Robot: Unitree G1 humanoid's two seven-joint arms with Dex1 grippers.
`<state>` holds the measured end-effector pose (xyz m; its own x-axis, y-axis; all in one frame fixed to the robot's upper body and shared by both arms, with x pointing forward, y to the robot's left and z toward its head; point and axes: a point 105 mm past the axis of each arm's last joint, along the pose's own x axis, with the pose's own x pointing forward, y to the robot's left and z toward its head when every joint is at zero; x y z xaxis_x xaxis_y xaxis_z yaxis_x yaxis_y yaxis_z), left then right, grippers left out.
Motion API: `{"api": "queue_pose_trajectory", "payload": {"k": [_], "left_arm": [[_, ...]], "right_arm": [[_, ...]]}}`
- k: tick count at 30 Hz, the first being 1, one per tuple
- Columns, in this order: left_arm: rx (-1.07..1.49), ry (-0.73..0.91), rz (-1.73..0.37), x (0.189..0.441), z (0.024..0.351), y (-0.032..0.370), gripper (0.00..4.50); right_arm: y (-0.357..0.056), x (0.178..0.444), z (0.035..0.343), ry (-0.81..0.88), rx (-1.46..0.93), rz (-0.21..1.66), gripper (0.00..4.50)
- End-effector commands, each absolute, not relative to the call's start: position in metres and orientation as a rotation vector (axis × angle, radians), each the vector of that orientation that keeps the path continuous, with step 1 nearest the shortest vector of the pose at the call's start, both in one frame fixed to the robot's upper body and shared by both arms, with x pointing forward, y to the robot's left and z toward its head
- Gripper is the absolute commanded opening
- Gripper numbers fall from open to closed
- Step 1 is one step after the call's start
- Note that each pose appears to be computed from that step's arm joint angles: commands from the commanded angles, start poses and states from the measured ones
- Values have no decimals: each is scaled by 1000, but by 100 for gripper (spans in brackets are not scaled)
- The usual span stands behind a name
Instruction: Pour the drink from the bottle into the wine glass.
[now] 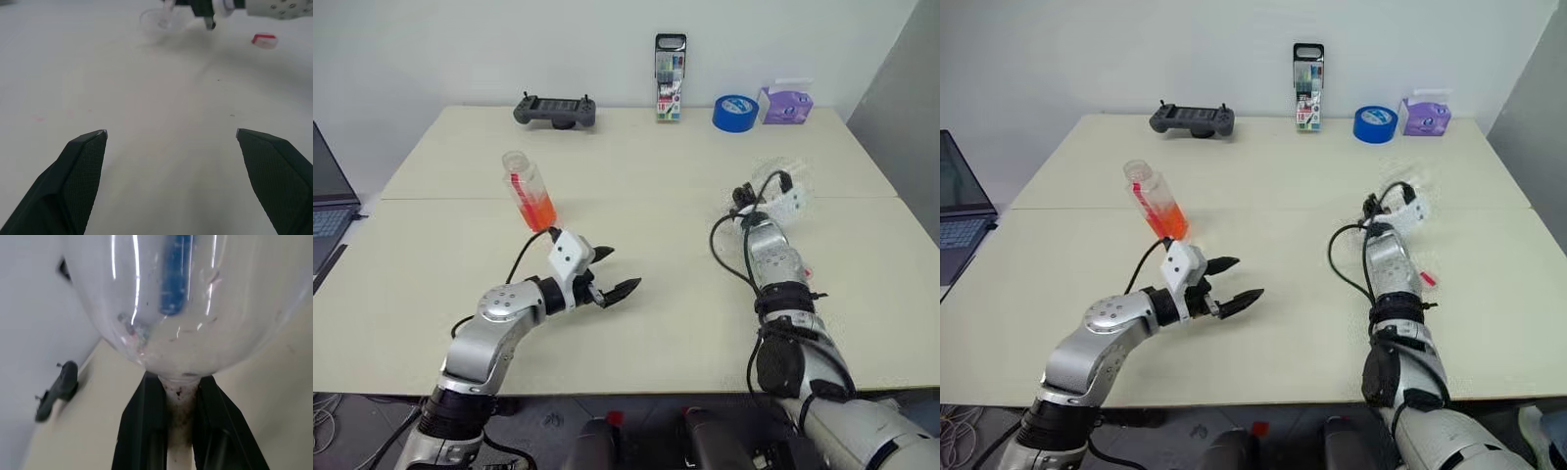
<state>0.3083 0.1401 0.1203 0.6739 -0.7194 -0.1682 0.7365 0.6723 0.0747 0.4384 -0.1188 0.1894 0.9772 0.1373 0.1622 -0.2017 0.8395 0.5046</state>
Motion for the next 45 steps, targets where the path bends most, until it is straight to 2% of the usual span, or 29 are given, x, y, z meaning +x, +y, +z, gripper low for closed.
{"api": "queue_pose_trajectory", "payload": {"k": [1, 5, 12, 20, 25, 35, 41, 45], "left_arm": [[40, 65, -761, 305, 140, 162, 450], [-10, 92, -723, 291, 143, 186, 450], [-21, 119, -720, 271, 151, 193, 450], [2, 85, -703, 269, 167, 192, 450], [13, 83, -689, 272, 168, 191, 450], [17, 80, -676, 282, 167, 191, 450], [28, 84, -667, 285, 165, 194, 450], [34, 83, -655, 288, 165, 195, 450]], "right_arm": [[-45, 405, 234, -315, 202, 454, 28], [9, 388, 214, -394, 12, 569, 28], [31, 386, 174, -419, -36, 583, 28], [20, 390, 141, -375, -14, 515, 28], [22, 382, 119, -322, 13, 553, 28], [19, 375, 91, -245, -40, 583, 28], [23, 373, 86, -216, -55, 622, 28], [20, 377, 89, -206, -62, 607, 157]]}}
